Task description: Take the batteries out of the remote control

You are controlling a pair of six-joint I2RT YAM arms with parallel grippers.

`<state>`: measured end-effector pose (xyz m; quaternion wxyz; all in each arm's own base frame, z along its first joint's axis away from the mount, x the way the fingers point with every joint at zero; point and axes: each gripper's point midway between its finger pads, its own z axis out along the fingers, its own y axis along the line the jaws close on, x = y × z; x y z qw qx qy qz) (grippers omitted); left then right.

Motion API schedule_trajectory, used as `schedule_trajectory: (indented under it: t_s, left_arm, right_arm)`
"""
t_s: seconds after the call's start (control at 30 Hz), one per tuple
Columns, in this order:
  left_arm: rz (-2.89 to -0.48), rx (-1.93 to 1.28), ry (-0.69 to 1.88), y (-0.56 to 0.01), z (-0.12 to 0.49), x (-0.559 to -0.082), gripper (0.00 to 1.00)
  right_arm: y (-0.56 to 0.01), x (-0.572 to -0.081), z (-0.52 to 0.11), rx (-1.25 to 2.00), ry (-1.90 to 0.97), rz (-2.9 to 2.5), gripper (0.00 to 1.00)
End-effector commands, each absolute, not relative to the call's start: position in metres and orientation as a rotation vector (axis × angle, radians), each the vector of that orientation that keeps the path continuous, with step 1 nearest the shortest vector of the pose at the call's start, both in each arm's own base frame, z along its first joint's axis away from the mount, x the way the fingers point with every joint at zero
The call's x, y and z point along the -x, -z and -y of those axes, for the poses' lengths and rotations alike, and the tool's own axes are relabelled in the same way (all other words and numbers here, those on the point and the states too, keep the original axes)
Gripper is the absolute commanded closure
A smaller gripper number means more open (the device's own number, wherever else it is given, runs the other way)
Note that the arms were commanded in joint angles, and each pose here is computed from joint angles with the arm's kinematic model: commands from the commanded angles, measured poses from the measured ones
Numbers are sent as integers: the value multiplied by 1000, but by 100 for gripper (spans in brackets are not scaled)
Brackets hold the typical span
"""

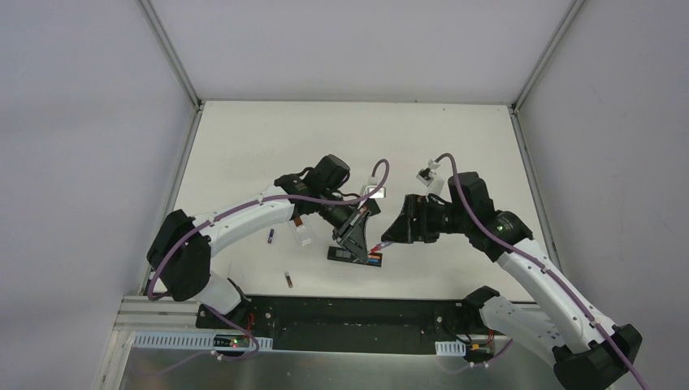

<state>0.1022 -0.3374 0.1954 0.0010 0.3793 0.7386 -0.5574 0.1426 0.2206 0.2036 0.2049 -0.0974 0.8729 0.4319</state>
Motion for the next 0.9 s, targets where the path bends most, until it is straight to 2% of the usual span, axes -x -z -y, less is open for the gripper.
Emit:
schedule_trajectory:
  t_s: [0.0, 0.37, 0.6, 0.87]
  left_arm:
    - [-2227, -1280, 1818, -216, 330, -93, 100]
    - [-2173, -1285, 1784, -234, 327, -92, 100]
    - [-2161, -1295, 1808, -238, 326, -88, 100]
    - [-2138, -1305, 1815, -242, 326, -88, 100]
  right_arm:
    - [-230, -117, -228, 515, -1370, -2364, 20]
    - [-233, -113, -242, 543, -1534, -2377, 35]
    - [-235, -122, -247, 499, -1546, -2347, 36]
    - [-234, -116, -253, 545, -1683, -2357, 47]
